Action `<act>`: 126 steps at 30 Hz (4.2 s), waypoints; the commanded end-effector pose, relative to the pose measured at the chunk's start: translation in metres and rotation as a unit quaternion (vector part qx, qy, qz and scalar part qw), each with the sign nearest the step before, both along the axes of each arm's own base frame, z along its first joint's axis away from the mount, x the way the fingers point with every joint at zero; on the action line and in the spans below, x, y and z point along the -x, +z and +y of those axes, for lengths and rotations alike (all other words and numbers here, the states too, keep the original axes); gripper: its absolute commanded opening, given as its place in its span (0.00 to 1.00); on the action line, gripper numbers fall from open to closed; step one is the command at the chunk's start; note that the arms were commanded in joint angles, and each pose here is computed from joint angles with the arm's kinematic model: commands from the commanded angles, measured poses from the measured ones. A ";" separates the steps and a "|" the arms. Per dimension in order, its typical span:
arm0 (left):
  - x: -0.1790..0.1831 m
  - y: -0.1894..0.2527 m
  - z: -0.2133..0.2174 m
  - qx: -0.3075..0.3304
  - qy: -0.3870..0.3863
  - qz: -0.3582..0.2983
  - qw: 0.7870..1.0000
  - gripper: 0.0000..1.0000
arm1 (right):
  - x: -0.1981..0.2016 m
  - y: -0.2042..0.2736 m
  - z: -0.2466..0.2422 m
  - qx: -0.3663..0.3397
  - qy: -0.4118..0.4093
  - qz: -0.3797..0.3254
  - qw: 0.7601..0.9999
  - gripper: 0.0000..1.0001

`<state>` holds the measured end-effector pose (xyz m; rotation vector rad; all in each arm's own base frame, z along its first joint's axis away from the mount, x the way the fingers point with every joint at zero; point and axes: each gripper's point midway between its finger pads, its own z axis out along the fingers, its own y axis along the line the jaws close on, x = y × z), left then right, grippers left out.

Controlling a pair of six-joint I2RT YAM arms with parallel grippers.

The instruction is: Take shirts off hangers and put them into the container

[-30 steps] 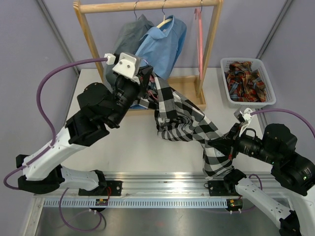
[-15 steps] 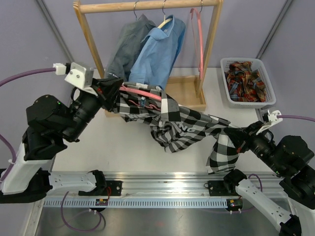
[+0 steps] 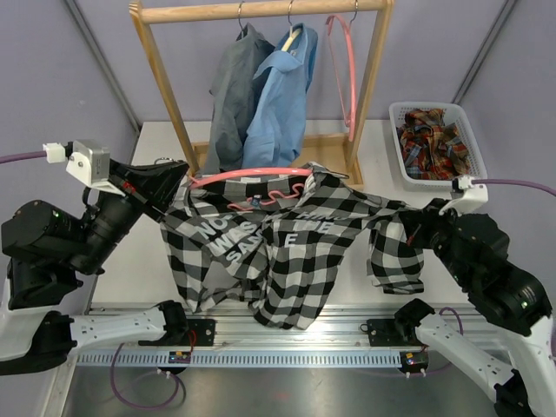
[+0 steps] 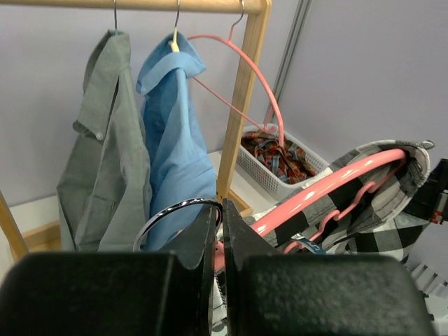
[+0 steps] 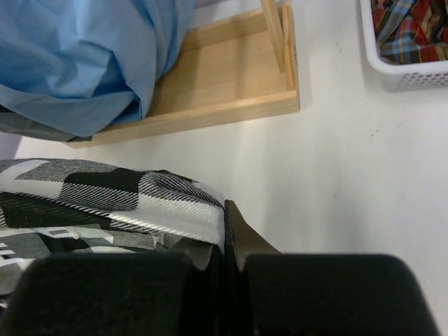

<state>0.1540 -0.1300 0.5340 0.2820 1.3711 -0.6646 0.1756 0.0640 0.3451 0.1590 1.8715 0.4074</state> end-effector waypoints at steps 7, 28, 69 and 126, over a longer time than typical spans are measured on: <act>0.013 0.036 0.051 0.154 0.028 -0.044 0.987 0.00 | -0.027 -0.075 -0.009 0.064 -0.079 0.105 0.989 0.00; 0.046 0.055 0.111 0.230 0.014 -0.084 0.970 0.00 | -0.034 -0.092 -0.032 0.089 -0.176 0.141 0.970 0.00; 0.022 0.027 0.022 0.177 -0.039 -0.036 0.983 0.00 | -0.044 -0.085 0.007 0.013 -0.106 0.126 0.986 0.00; -0.088 -0.260 -0.286 -0.015 -0.080 0.248 0.965 0.92 | 0.038 -0.023 0.090 -0.013 0.295 0.023 0.955 0.00</act>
